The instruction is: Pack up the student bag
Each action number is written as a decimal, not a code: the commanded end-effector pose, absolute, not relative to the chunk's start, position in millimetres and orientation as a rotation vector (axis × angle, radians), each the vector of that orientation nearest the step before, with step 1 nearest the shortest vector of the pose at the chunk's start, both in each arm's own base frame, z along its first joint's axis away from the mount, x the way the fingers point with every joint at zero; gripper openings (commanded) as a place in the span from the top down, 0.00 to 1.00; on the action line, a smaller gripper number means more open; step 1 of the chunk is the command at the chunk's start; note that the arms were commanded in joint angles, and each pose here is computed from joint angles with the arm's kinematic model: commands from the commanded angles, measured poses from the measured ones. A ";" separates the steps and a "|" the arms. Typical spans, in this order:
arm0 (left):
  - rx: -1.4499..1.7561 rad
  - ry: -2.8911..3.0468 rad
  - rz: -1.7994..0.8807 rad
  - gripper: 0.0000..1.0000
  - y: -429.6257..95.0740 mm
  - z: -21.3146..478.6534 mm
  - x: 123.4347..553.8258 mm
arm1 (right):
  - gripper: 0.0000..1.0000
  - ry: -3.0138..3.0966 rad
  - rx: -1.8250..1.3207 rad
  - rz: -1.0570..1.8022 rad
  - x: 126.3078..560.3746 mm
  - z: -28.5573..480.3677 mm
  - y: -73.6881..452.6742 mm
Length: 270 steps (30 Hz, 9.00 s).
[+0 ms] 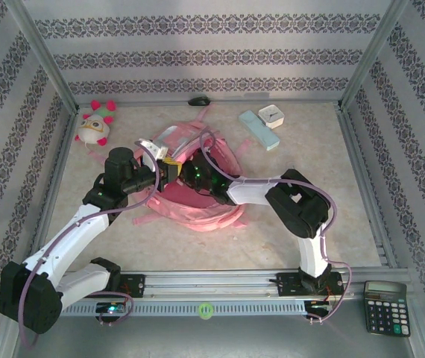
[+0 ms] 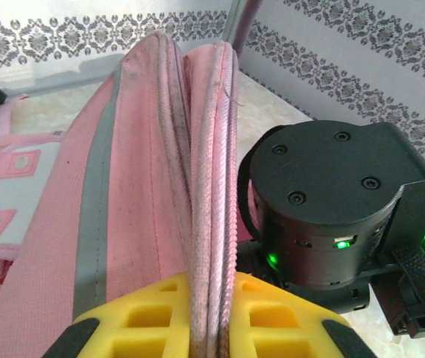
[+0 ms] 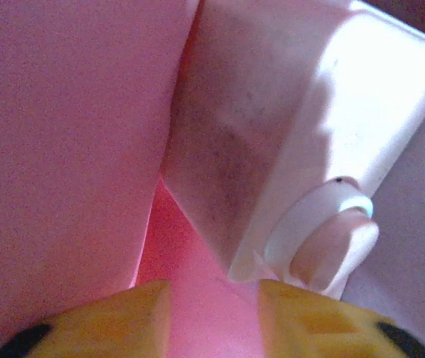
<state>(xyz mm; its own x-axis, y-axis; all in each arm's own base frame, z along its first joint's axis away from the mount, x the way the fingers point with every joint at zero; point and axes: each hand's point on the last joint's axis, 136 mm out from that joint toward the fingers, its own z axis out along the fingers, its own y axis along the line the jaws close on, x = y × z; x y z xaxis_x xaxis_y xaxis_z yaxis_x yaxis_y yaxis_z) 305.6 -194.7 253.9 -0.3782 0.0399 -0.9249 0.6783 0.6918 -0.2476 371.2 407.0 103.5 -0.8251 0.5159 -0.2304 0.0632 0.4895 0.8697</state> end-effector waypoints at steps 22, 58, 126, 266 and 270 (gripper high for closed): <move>0.677 1.730 -0.660 1.00 -187.7 294.3 290.4 | 0.03 2.732 -0.292 0.069 430.6 115.7 84.7; 0.560 1.777 -0.710 1.00 -185.5 286.8 299.3 | 0.04 2.751 -0.169 0.369 523.9 87.3 171.8; 0.575 1.802 -0.705 1.00 -189.4 279.0 308.9 | 0.24 2.576 0.659 0.559 587.1 52.7 58.6; 0.611 1.658 -0.826 1.00 -199.6 321.2 286.9 | 0.37 2.613 0.588 0.975 307.7 93.0 342.1; 0.613 1.650 -0.846 1.00 -201.8 321.1 286.2 | 0.46 2.593 0.558 1.012 314.6 87.4 358.9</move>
<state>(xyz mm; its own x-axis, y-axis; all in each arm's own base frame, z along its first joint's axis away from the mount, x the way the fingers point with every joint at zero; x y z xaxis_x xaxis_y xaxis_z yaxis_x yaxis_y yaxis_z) 294.8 -194.4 268.2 -0.4160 0.0174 -0.9092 0.6731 0.6782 -0.2950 301.3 346.3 83.2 -0.8967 0.4288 -0.1097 0.2565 0.7052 0.6610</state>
